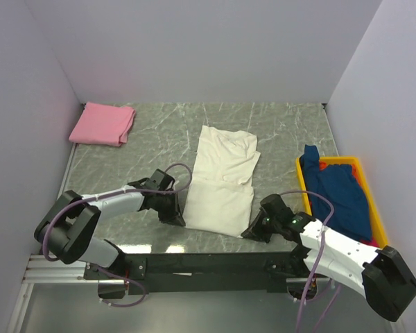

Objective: Fold and stack the t-shirts
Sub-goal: Fold the tshirt

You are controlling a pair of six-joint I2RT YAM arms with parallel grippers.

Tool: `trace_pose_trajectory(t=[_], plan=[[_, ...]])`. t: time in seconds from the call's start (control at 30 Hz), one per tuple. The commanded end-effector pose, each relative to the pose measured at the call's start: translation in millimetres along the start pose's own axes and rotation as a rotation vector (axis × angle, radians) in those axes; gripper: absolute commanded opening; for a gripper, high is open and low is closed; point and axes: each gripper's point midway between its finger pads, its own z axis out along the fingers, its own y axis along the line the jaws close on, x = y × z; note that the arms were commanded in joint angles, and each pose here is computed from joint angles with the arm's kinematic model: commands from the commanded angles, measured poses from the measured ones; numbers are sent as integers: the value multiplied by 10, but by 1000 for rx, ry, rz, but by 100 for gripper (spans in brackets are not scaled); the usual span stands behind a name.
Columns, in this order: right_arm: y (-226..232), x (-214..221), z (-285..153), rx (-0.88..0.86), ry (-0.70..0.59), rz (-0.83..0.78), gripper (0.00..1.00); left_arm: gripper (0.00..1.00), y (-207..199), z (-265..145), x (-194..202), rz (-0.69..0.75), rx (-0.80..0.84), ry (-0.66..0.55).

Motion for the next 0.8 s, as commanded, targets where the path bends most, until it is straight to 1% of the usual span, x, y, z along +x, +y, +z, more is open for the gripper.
trace_pose_trajectory(t=[0.0, 0.03, 0.07, 0.13, 0.23, 0.27, 0.37, 0.43, 0.47, 0.5, 0.53, 0.57, 0.6, 0.63, 0.67, 0.7, 0.73, 0.77], plan=[[-208, -126, 8, 105, -75, -44, 0, 1, -40, -37, -100, 41, -17, -32], [-223, -130, -26, 120, -76, -72, 0, 1, -54, -66, -97, 36, -11, -40], [-119, -131, -78, 90, -74, -92, 0, 1, -53, -81, -55, 32, -10, -32], [-129, -65, -125, 96, -43, -135, 0, 1, -35, -114, 46, 18, -7, -26], [-228, 117, -168, 120, 23, -180, 0, 1, -50, -134, 294, 17, -6, 6], [-229, 200, -192, 113, 42, -213, 0, 1, -76, -129, 416, 40, -8, 28], [-188, 300, -308, 108, 53, -256, 0, 1, -131, -183, 604, 50, -6, 44], [-94, 194, -449, 119, -5, -286, 0, 1, -199, -280, 575, 57, 4, 23], [-37, 129, -507, 123, -39, -297, 0, 1, -210, -309, 504, 70, -11, -8], [-43, 64, -577, 155, -68, -305, 0, 1, -383, -400, 383, 92, 16, -46], [169, -68, -701, 127, -138, -333, 0, 1, -426, -441, 311, 111, 12, -63], [221, -125, -741, 143, -159, -344, 0, 1, -462, -507, 220, 108, 11, -86], [289, -203, -804, 146, -188, -344, 0, 1, -639, -620, 85, 122, 47, -124], [416, -302, -905, 147, -228, -364, 0, 1, -675, -689, -36, 123, 54, -154], [478, -361, -957, 146, -250, -370, 0, 1, -718, -740, -101, 125, 59, -166], [512, -482, -1015, 153, -283, -345, 0, 1, -851, -854, -217, 138, 84, -197], [622, -568, -1093, 133, -307, -365, 0, 1, -869, -882, -302, 149, 79, -210], [670, -620, -1108, 121, -304, -358, 0, 1, -888, -929, -399, 146, 81, -230]])
